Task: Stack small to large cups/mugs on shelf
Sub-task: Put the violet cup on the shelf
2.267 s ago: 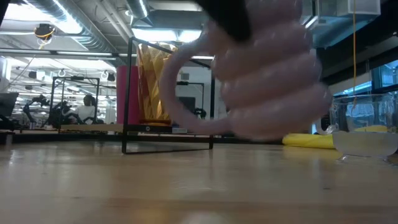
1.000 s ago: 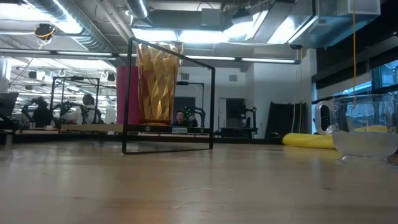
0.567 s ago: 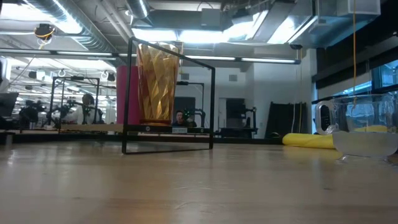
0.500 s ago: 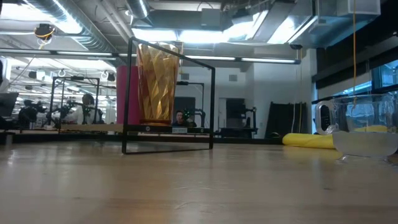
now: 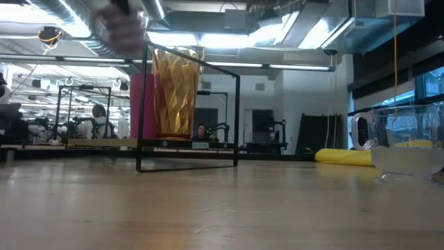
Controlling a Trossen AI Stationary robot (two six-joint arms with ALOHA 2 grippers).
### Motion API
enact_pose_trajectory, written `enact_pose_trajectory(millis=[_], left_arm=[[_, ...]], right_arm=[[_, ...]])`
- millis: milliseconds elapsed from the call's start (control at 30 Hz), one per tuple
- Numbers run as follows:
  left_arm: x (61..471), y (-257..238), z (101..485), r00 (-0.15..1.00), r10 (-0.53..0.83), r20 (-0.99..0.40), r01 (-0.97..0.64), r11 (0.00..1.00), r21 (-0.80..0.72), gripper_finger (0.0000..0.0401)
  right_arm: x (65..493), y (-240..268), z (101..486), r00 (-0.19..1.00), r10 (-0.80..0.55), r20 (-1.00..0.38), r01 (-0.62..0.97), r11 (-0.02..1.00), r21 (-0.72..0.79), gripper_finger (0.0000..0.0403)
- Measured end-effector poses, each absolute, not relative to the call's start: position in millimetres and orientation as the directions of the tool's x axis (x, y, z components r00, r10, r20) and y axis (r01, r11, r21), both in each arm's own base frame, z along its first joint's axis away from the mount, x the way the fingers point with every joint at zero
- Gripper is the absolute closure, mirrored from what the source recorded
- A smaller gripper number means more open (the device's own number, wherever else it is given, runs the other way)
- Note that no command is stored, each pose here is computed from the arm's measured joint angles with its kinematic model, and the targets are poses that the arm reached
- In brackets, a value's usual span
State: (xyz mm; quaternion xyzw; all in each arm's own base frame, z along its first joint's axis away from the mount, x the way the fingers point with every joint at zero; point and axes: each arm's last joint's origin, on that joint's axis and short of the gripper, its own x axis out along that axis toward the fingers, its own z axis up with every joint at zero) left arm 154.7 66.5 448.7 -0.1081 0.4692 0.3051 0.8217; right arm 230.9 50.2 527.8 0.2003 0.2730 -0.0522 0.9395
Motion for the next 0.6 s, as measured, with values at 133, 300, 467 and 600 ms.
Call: enact_pose_trajectory(millis=[133, 300, 467, 600], left_arm=[[160, 73, 408, 0.261, 0.294, -0.919, -0.554, 0.826, 0.107, 0.0374], [168, 77, 366, 0.192, 0.17, -0.966, -0.491, 0.87, 0.056, 0.0373], [176, 81, 332, 0.167, 0.119, -0.979, -0.472, 0.881, 0.026, 0.0374], [184, 86, 318, 0.213, 0.145, -0.966, -0.491, 0.871, 0.023, 0.0373]], right_arm=[[231, 50, 528, 0.846, 0.01, -0.533, 0.212, 0.911, 0.353, 0.0217], [231, 51, 528, 0.846, 0.012, -0.534, 0.217, 0.906, 0.364, 0.0217], [230, 52, 528, 0.848, -0.013, -0.53, 0.229, 0.911, 0.344, 0.0217], [230, 53, 528, 0.849, -0.018, -0.529, 0.229, 0.913, 0.337, 0.0217]])
